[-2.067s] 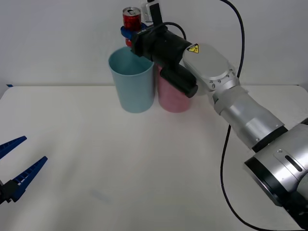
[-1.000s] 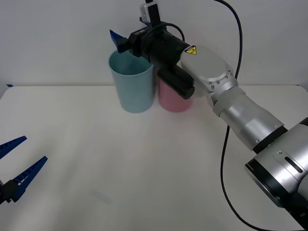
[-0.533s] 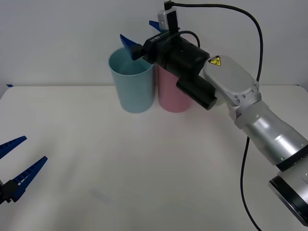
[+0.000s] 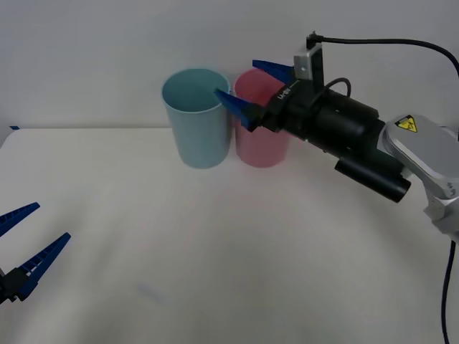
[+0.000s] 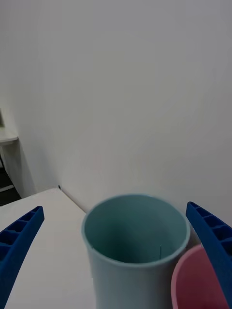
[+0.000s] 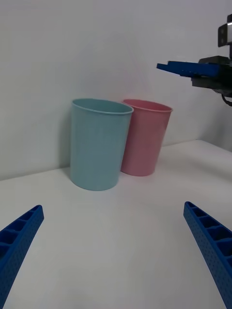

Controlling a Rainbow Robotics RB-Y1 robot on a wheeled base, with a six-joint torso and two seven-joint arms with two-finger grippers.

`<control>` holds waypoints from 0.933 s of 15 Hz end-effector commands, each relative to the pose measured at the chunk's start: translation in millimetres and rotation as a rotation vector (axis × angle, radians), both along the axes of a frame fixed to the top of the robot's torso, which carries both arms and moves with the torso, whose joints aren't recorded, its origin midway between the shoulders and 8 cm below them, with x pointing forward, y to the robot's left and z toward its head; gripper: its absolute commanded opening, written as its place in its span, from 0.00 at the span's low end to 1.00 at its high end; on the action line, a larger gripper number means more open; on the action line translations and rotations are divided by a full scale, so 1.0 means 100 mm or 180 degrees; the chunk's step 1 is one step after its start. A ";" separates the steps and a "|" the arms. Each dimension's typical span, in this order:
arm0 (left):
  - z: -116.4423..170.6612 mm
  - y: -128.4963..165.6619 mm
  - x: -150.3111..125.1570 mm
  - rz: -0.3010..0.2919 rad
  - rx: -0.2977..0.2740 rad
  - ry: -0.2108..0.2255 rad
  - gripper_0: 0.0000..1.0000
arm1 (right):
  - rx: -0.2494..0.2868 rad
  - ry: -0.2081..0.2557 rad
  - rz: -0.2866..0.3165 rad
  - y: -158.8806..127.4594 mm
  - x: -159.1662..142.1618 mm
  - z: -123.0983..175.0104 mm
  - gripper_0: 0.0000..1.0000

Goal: Grasp the object on the table and drop it into the matching bin: aluminum can to the light blue bin, PET bottle to the pink bin.

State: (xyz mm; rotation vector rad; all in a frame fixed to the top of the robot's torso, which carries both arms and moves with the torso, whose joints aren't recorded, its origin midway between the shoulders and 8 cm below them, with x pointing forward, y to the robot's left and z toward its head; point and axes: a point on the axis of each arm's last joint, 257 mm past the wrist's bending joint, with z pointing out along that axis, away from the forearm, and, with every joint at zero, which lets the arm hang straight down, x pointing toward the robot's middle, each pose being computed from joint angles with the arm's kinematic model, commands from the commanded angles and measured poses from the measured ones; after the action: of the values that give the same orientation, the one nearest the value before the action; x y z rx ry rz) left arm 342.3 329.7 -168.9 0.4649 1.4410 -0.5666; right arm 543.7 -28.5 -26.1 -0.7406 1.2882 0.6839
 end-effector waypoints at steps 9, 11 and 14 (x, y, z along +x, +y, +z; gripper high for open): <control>0.00 0.00 0.00 0.0000 0.0000 0.0000 1.00 | -0.0567 -0.0014 0.0266 -1.19 -0.84 -0.59 1.00; 0.00 0.00 0.00 0.0000 0.0000 0.0000 1.00 | -0.0552 0.0058 0.0194 -1.49 -0.96 -0.67 1.00; 0.00 0.00 0.00 0.0000 0.0000 0.0000 1.00 | -0.0550 0.0106 0.0105 -1.85 -1.16 -0.79 1.00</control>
State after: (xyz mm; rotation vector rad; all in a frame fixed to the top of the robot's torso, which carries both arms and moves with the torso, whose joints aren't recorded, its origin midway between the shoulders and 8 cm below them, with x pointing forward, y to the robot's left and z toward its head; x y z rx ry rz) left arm 342.3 329.7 -168.9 0.4649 1.4410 -0.5667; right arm 433.3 -205.9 -102.4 -0.8999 1.3760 0.6216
